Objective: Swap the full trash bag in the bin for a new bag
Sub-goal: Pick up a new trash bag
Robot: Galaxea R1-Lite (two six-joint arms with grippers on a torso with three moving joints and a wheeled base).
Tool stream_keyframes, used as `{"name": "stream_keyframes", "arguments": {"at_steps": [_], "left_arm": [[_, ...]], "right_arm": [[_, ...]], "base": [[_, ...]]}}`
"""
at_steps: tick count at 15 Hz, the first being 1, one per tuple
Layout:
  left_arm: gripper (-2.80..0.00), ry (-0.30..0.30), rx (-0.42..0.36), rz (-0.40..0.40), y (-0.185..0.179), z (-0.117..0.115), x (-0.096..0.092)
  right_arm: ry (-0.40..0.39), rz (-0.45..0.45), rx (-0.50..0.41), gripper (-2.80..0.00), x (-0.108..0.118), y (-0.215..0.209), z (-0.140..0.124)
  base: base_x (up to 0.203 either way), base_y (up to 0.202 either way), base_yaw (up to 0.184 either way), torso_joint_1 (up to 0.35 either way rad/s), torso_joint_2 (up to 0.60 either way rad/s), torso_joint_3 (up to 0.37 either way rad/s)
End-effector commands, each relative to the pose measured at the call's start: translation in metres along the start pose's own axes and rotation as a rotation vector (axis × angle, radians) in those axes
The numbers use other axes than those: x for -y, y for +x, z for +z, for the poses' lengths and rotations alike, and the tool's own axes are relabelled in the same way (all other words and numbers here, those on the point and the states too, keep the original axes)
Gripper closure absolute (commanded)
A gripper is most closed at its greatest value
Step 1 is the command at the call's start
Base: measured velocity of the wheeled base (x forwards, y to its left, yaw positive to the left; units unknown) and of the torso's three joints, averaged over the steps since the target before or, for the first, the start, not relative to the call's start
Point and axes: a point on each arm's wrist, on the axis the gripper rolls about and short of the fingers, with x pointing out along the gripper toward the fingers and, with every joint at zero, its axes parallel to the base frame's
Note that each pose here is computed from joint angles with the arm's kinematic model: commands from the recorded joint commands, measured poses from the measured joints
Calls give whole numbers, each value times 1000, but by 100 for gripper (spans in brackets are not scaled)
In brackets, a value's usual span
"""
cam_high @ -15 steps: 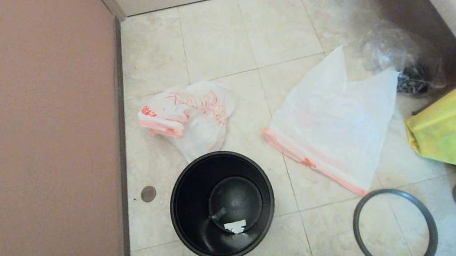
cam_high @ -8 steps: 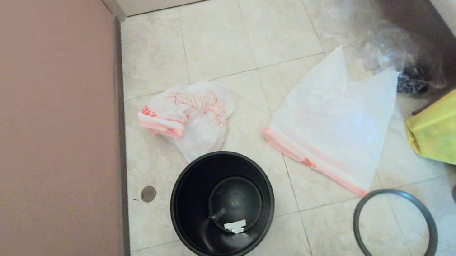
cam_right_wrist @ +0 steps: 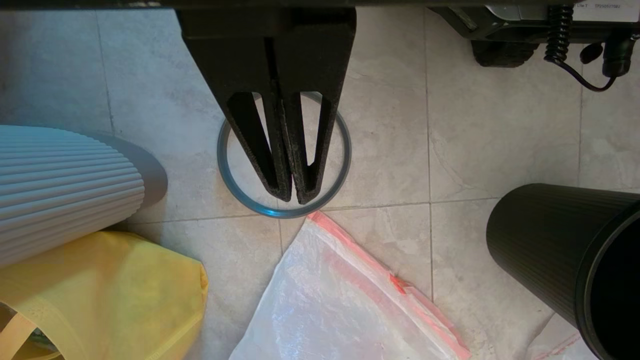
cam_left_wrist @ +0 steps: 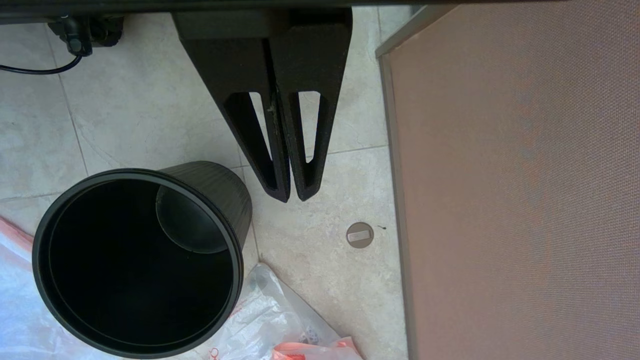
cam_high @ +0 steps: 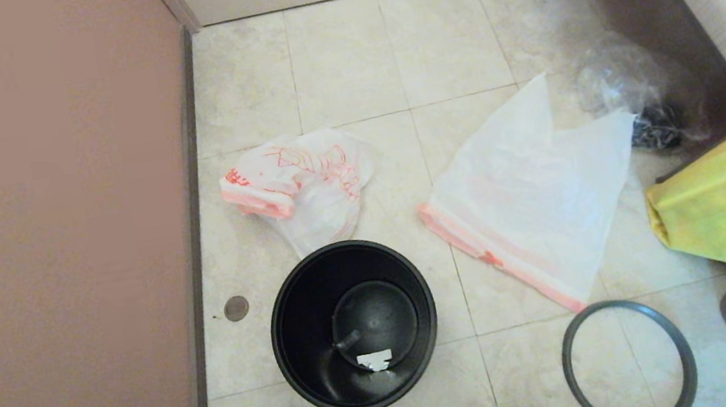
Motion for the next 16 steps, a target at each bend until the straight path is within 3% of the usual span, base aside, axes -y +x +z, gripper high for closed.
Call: {"name": "stream_keyframes", "arguments": {"at_steps": [1, 6, 8, 11, 16], "left_arm": [[0, 0, -12, -1, 1, -3, 0], [0, 0, -12, -1, 1, -3, 0], [0, 0, -12, -1, 1, -3, 0], [0, 0, -12, -1, 1, -3, 0], [0, 0, -12, -1, 1, -3, 0]], "right_arm": [[0, 1, -1, 0, 0, 0, 0], [-35, 1, 8, 0, 0, -1, 3], [-40, -17, 65, 0, 0, -7, 24], [-54, -37, 82, 0, 0, -8, 62], [-168, -92, 66, 0, 1, 12, 128]], "base": [[0, 0, 0, 0, 0, 0], [0, 0, 0, 0, 0, 0], [0, 0, 0, 0, 0, 0], [0, 0, 0, 0, 0, 0], [0, 0, 0, 0, 0, 0]]}}
